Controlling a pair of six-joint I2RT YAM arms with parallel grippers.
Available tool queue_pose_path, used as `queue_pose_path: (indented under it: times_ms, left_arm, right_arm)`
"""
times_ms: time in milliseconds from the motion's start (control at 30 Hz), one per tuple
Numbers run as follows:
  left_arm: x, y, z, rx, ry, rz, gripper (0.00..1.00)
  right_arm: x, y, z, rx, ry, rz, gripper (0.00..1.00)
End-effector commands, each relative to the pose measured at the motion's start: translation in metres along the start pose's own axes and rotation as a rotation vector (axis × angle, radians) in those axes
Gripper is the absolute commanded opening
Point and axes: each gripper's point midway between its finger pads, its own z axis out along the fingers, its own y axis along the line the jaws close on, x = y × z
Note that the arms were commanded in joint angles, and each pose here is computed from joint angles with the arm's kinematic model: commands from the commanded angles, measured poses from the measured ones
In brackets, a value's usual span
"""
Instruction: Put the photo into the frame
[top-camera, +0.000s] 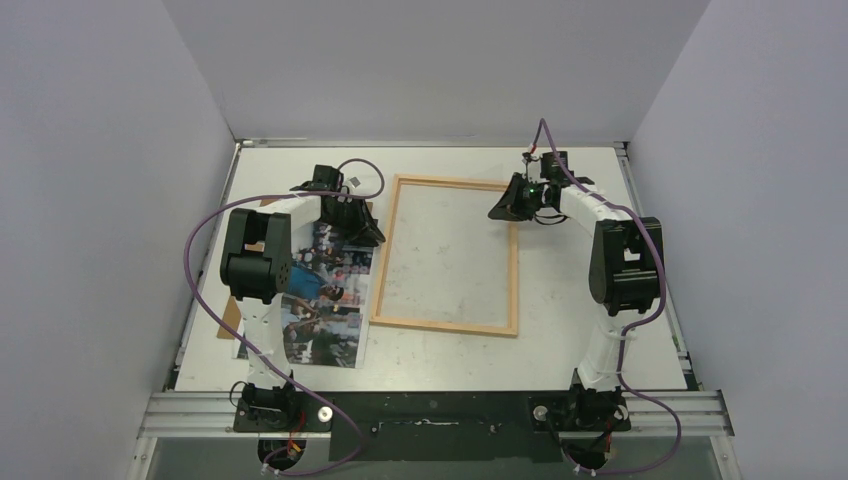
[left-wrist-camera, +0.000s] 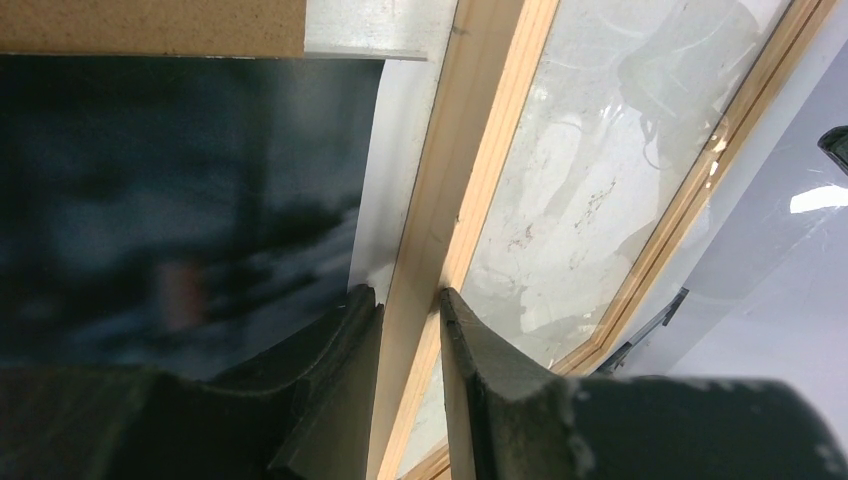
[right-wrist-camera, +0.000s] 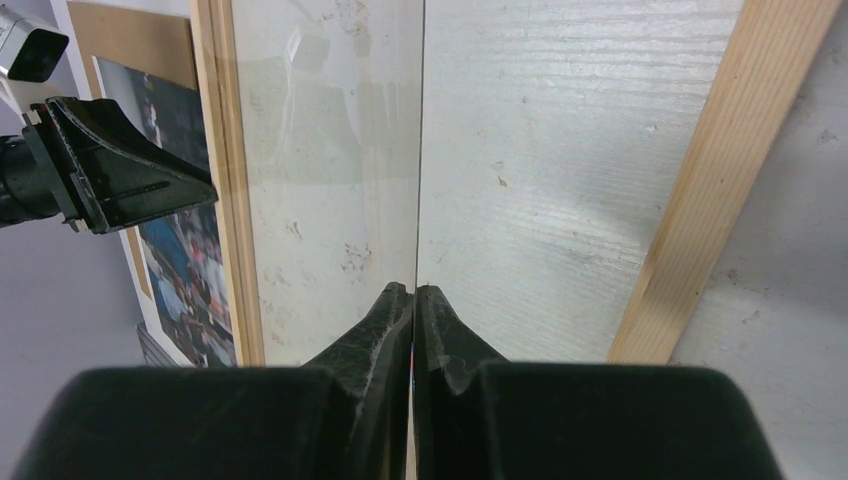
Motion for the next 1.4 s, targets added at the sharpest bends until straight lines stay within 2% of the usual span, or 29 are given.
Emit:
queue_pose_path:
  times_ms: [0,367,867,1367]
  left_arm:
    - [0.001,0.005,0.006,-0.029,0.016,0.016,0.26]
    - [0.003,0.005,0.008,-0.029,0.025,0.013,0.26]
    - [0.003,0.005,0.009,-0.031,0.028,0.009,0.26]
    - [0.003,0.004,0.010,-0.027,0.031,0.012,0.26]
  right_arm:
    - [-0.016,0.002,-0.003,-0.016,-0.051,-0.035,0.00]
    - [-0.018,0.000,-0.001,-0.005,-0.052,-0.046,0.00]
    - [-0.003,-0.010,0.001,0.023,-0.026,0.017,0.00]
    - [-0.006,-0.001,0.010,-0.029,-0.024,0.015,0.00]
